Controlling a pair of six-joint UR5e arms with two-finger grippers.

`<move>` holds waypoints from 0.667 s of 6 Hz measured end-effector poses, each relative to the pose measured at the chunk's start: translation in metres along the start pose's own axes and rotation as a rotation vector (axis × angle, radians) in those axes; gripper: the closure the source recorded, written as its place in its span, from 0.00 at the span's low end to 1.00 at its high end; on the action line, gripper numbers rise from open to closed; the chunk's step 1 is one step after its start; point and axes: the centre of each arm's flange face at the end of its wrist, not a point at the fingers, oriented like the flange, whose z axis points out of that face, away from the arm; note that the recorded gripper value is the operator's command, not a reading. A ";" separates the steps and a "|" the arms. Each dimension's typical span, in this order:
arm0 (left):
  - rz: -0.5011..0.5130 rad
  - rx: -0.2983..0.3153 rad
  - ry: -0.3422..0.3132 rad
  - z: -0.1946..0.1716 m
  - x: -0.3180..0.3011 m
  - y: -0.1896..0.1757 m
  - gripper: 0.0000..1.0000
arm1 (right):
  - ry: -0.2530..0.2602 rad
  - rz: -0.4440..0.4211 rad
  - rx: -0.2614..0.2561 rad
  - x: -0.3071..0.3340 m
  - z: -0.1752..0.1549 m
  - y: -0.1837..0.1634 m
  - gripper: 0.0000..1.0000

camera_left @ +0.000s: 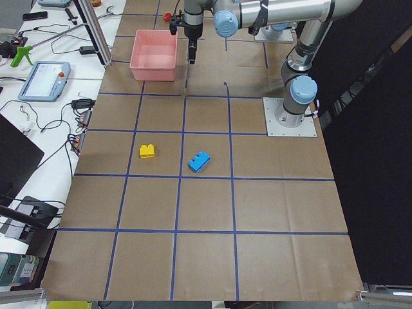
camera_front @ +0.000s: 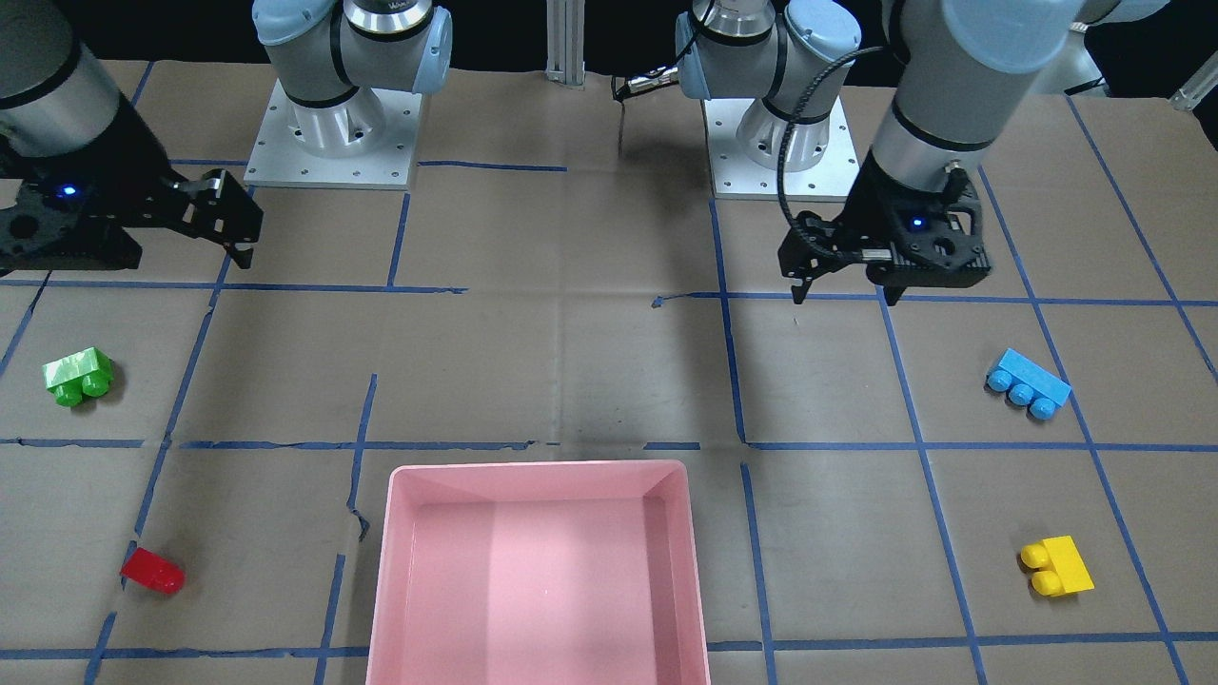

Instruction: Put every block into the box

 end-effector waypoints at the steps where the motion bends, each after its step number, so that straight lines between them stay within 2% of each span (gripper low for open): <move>1: 0.041 -0.006 -0.001 0.004 -0.050 -0.005 0.04 | -0.005 -0.056 -0.003 0.045 0.003 0.000 0.00; 2: 0.098 -0.019 -0.002 0.013 -0.099 -0.008 0.03 | -0.014 -0.116 -0.005 0.097 0.006 0.005 0.00; 3: 0.083 -0.049 0.013 0.033 -0.157 -0.009 0.03 | -0.023 -0.178 0.001 0.158 0.012 0.016 0.00; 4: -0.055 -0.066 0.033 0.060 -0.227 -0.007 0.04 | -0.028 -0.230 0.011 0.216 0.026 0.034 0.00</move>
